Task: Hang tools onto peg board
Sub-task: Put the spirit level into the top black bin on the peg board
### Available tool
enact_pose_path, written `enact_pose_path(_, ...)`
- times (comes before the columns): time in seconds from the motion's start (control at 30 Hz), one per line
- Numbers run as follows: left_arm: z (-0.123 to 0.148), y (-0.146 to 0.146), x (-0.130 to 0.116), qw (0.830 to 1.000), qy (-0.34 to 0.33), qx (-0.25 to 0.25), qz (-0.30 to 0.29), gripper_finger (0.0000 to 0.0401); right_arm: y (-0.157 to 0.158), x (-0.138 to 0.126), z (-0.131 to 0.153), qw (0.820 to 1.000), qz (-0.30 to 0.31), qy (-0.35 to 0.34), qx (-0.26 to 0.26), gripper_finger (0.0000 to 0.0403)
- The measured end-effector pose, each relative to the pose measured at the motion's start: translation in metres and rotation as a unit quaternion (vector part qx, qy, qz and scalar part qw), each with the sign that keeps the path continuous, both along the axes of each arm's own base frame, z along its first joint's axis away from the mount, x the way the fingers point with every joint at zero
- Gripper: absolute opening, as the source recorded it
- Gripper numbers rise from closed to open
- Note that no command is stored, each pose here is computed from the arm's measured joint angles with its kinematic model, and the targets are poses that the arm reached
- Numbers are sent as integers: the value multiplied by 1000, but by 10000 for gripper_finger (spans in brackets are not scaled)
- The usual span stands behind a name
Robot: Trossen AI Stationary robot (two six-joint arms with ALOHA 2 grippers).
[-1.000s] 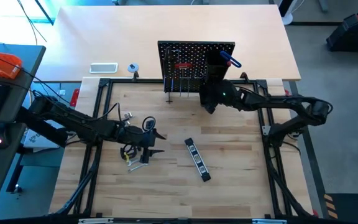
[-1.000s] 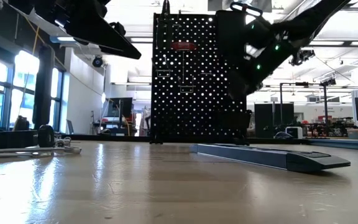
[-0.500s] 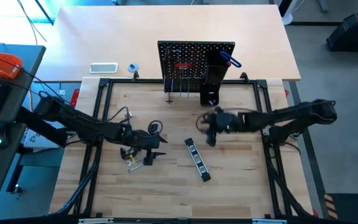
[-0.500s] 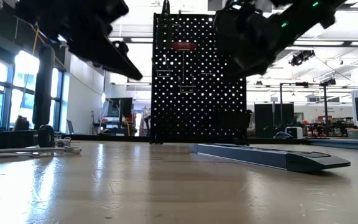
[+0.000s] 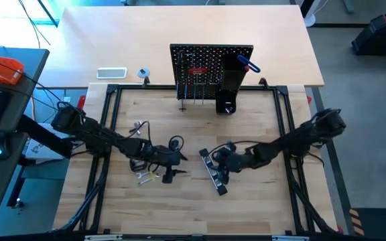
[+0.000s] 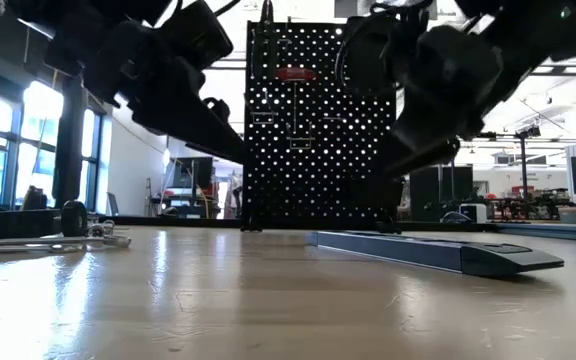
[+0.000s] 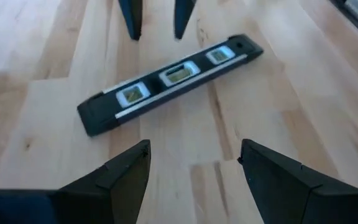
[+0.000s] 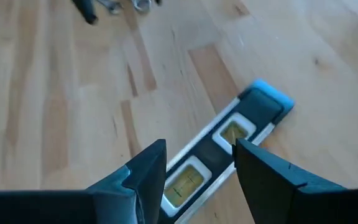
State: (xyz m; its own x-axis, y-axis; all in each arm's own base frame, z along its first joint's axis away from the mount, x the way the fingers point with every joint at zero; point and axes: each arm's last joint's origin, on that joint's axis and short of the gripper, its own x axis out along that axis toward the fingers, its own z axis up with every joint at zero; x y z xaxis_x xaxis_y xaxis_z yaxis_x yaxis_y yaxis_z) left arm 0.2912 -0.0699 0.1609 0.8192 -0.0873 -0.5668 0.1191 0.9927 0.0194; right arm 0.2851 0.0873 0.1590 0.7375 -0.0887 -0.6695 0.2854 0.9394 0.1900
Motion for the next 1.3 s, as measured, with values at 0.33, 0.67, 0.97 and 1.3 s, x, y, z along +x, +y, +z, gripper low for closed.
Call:
enact_pose_path(0.33,1,-7,-1,1000,-6,-10,-6,243,5,15,-12,999,-16,-24,16,186)
enact_pose_path(0.67,1,-7,0,1000,-8,-10,-5,243,6,23,-28,999,-46,24,-8,243)
enact_pose_path(0.97,1,-7,0,1000,-9,-8,-7,243,4,19,-31,996,-77,39,-13,252)
enact_pose_path(1.3,4,-8,1,1000,-25,-10,-7,243,6,25,-48,996,-77,45,-11,252)
